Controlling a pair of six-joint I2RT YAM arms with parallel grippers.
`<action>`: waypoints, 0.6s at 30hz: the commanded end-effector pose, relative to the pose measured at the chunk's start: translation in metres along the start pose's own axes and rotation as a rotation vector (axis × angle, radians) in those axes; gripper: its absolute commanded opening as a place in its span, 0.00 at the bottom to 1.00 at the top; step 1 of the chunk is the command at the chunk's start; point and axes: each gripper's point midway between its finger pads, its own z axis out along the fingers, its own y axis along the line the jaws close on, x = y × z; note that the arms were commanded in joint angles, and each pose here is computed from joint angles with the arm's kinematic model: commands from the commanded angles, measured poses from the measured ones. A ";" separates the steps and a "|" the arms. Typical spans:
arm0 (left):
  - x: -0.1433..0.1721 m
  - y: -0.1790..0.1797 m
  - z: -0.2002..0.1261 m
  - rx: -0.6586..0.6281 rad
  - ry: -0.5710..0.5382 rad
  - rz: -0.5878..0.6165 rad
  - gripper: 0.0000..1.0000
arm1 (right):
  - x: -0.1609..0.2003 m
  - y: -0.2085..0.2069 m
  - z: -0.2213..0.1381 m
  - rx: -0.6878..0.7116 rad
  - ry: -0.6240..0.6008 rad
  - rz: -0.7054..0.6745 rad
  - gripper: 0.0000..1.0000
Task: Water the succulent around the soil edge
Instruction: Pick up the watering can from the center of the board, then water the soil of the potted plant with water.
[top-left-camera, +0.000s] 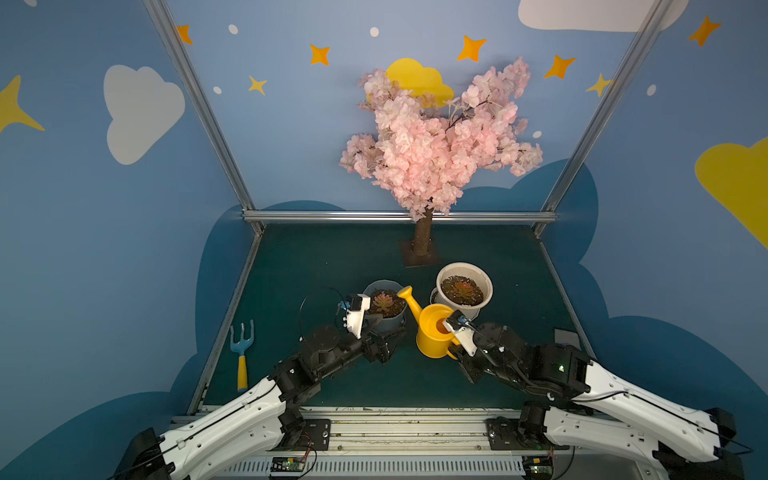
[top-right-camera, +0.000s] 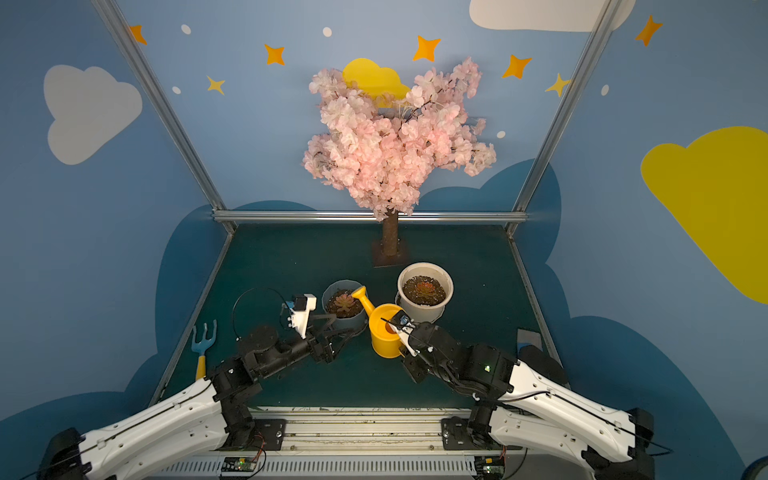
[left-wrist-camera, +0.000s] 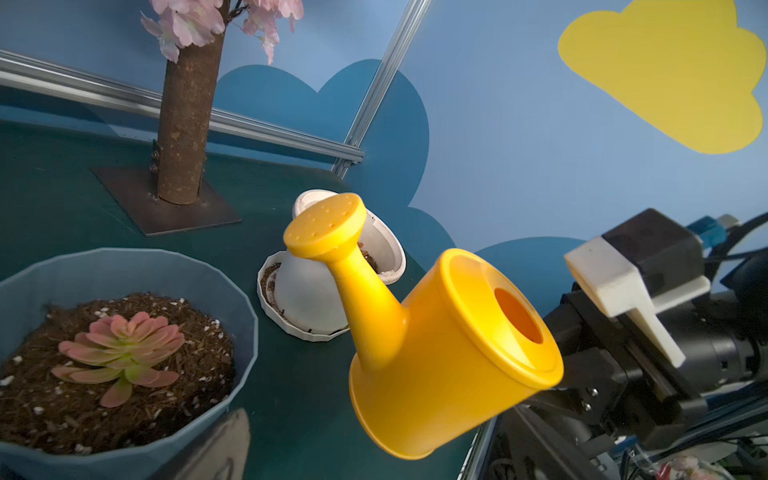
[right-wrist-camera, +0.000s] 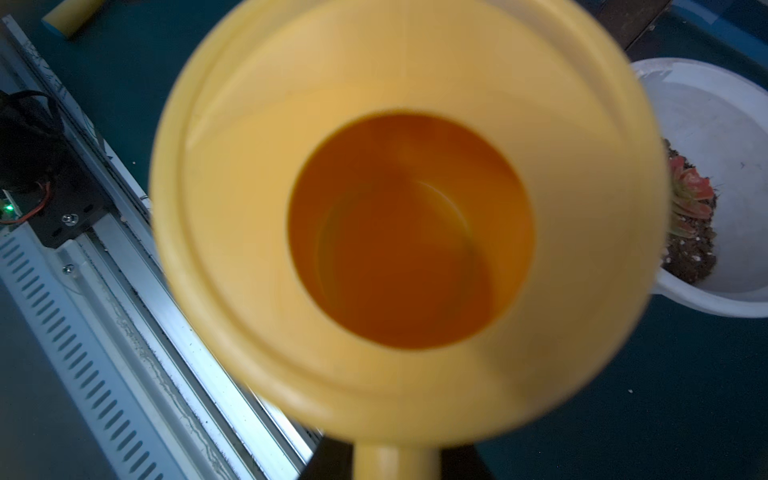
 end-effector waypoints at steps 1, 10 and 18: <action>-0.018 -0.010 0.008 0.057 -0.083 -0.141 1.00 | -0.025 0.005 -0.012 -0.043 -0.112 0.016 0.00; -0.016 -0.014 0.014 0.069 -0.063 -0.064 1.00 | -0.036 -0.057 -0.040 0.212 -0.046 0.051 0.00; -0.008 -0.016 -0.003 0.058 0.023 0.112 1.00 | -0.051 -0.109 -0.049 0.310 0.149 0.091 0.00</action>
